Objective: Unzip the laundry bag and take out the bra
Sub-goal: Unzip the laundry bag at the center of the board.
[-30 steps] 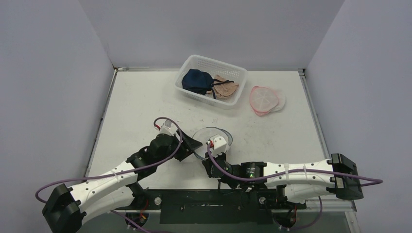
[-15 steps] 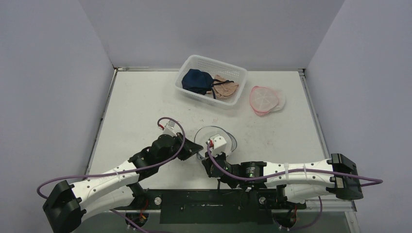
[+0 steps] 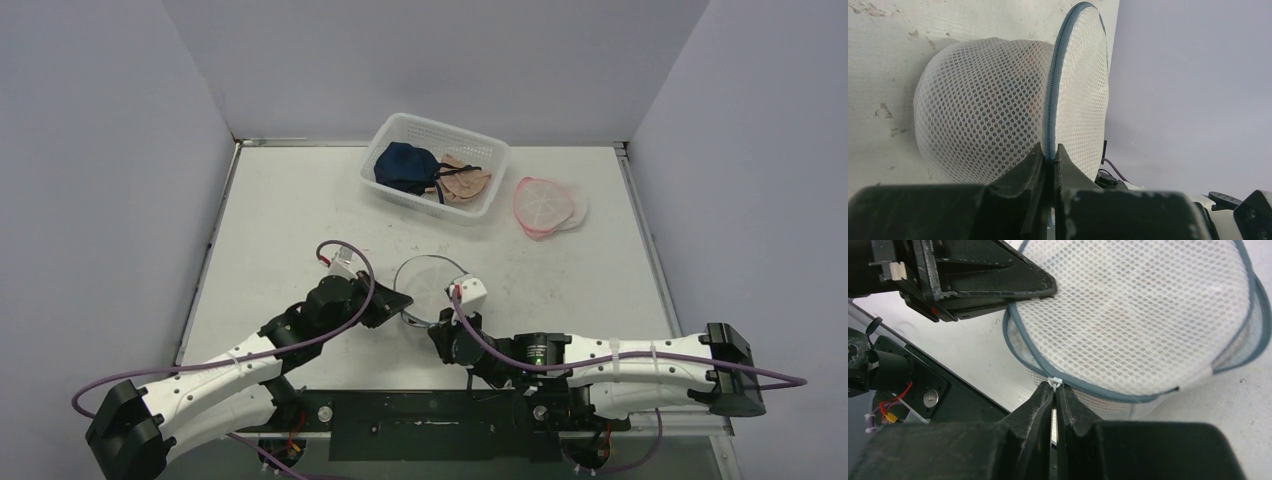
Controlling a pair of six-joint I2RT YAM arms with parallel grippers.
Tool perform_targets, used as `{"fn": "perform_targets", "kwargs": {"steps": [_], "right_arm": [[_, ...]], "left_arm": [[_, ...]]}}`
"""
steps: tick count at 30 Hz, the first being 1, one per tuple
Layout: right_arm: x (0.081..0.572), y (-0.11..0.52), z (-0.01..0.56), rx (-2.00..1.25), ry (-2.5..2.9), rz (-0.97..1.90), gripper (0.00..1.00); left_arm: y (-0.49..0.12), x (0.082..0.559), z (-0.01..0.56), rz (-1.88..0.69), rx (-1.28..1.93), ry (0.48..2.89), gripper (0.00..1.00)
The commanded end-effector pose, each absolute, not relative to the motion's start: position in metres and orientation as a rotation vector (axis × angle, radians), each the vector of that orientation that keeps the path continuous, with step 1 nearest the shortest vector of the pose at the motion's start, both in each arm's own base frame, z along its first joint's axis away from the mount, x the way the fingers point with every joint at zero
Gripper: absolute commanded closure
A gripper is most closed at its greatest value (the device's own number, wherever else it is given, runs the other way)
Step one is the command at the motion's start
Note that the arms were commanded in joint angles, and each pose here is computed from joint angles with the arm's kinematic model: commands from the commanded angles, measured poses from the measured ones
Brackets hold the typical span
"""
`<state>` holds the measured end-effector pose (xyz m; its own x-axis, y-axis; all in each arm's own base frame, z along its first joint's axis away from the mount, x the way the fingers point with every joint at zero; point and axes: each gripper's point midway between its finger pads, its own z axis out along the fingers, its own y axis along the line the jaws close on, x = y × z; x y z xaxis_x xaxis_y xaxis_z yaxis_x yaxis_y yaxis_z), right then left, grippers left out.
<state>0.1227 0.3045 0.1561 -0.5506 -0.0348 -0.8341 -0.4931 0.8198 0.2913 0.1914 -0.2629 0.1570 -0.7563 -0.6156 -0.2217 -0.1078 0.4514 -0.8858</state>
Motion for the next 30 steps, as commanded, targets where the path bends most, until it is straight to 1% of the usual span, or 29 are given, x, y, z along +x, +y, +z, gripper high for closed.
{"fn": "perform_targets", "kwargs": {"steps": [1, 12, 23, 30], "right_arm": [[0.131, 0.279, 0.151, -0.322, 2.083, 0.560, 0.95], [0.146, 0.246, 0.142, -0.240, 2.064, 0.431, 0.95], [0.159, 0.233, 0.141, -0.138, 2.044, 0.396, 0.95], [0.161, 0.235, 0.141, -0.129, 2.043, 0.400, 0.95]], "left_arm": [[-0.252, 0.202, 0.160, -1.238, -0.645, 2.125, 1.00], [-0.250, 0.200, 0.150, -1.234, -0.658, 2.131, 1.00], [-0.252, 0.199, 0.145, -1.257, -0.662, 2.129, 1.00], [-0.252, 0.198, 0.143, -1.266, -0.660, 2.125, 1.00]]}}
